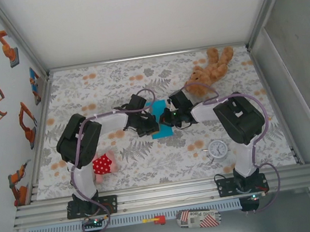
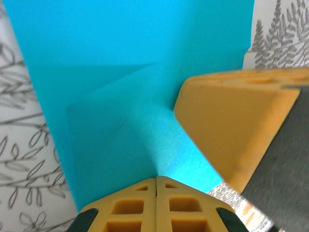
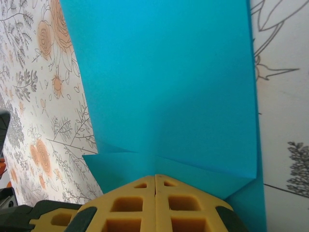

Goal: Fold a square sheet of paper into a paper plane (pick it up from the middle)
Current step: Fold the triangle a second time at the center of the table, then pick up the paper from the center of the table, then turn over the paper at the center of the table, then move the paper to the center of the table.

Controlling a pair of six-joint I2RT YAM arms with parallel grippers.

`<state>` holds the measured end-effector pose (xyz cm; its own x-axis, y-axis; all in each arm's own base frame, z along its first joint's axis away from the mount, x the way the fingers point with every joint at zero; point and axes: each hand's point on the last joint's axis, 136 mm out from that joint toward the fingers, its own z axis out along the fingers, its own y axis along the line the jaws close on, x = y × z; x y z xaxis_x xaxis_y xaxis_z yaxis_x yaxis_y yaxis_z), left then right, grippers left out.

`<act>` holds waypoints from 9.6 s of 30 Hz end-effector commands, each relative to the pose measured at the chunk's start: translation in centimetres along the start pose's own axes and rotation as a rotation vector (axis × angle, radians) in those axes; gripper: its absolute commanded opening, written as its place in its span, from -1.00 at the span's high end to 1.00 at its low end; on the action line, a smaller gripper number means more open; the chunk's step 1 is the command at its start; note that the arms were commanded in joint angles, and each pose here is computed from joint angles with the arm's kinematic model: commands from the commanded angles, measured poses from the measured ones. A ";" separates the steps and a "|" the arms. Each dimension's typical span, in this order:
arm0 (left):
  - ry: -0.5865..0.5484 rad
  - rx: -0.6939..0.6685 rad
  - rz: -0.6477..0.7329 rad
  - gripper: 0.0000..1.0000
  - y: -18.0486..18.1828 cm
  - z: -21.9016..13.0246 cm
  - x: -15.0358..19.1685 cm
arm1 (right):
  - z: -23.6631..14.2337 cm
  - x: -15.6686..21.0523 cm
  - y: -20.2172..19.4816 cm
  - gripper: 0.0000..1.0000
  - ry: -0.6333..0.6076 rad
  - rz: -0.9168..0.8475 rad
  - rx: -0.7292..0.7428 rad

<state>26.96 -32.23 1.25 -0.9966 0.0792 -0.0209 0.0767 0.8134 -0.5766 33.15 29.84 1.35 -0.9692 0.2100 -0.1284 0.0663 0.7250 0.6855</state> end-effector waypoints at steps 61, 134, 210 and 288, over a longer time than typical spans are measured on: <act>-0.130 0.024 -0.116 0.52 0.1 -3.3 -5.2 | -3.8 -0.3 0.0 0.15 -0.119 0.145 0.027; -0.047 -0.029 -0.338 0.51 4.6 -1.1 -4.1 | -1.3 -0.1 1.1 0.64 -0.087 0.218 -0.136; -0.521 0.687 -0.038 0.79 -7.5 -19.7 -6.0 | -14.6 -4.3 17.4 0.71 -0.220 -0.148 -0.614; -0.459 -0.117 -0.259 -0.93 9.2 -19.5 -3.9 | 6.4 1.1 11.6 0.39 0.061 -0.253 0.031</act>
<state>31.98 -13.40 11.62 -0.8839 -0.3966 -0.2479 -0.2368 0.8366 -0.4940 34.46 42.11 4.57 -0.9620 -0.0047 -0.2731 -0.1768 0.7728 0.6095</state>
